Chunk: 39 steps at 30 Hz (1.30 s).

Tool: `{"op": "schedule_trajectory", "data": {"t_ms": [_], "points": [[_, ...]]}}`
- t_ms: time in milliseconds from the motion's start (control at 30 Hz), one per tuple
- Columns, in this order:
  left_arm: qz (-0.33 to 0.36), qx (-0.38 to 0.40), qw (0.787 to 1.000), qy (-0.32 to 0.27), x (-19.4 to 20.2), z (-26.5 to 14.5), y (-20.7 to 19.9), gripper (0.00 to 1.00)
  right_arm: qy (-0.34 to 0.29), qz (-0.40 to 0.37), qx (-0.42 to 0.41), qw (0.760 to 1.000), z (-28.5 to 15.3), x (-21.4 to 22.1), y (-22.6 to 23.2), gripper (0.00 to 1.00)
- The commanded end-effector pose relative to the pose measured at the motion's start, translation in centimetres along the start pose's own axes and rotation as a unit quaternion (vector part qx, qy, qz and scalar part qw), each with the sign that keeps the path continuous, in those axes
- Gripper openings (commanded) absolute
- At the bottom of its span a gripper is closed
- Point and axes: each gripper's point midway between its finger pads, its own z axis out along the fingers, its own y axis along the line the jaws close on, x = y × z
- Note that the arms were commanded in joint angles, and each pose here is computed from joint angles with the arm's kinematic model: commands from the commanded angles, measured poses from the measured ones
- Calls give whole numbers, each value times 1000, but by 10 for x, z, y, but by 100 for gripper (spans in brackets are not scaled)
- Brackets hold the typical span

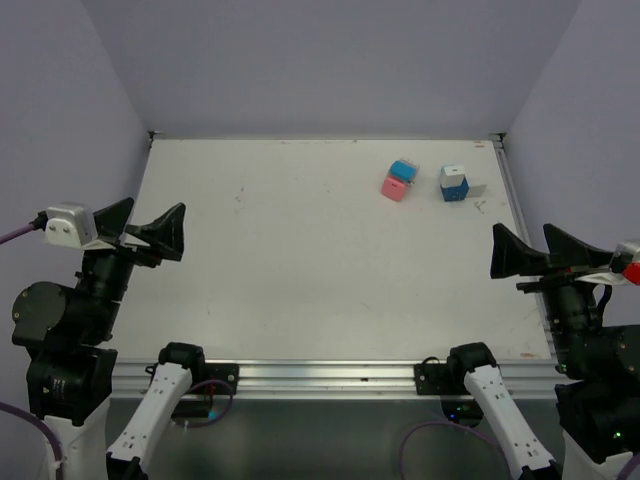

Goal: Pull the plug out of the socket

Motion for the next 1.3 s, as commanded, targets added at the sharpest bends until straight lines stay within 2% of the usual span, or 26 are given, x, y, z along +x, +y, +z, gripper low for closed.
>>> {"op": "schedule_trajectory", "data": {"t_ms": [0, 267, 567, 700, 867, 1000, 1167, 1267], "points": [[-7, -4, 1000, 7, 4, 6, 2, 100, -14, 6, -4, 1000, 5, -6, 3, 99], [-2, -12, 1000, 13, 12, 7, 6, 99, 13, 25, 4, 1000, 16, 14, 1, 99], [1, -21, 999, 45, 46, 17, 15, 100, 104, 40, 47, 993, 44, 75, -13, 99], [3, -29, 997, 75, 71, 24, 21, 100, 201, 49, 117, 971, 60, 141, -37, 99], [-4, -36, 993, 110, 105, 30, 28, 100, 299, 46, 140, 943, 66, 221, -49, 99], [-35, -39, 988, 143, 146, 36, 31, 100, 320, 49, 159, 933, 81, 258, -58, 99], [-48, -36, 983, 172, 186, 40, 35, 100, 312, -15, 173, 934, 115, 295, -80, 99], [-43, -47, 981, 182, 205, 40, 41, 100, 314, -63, 213, 923, 133, 317, -105, 99]]}}
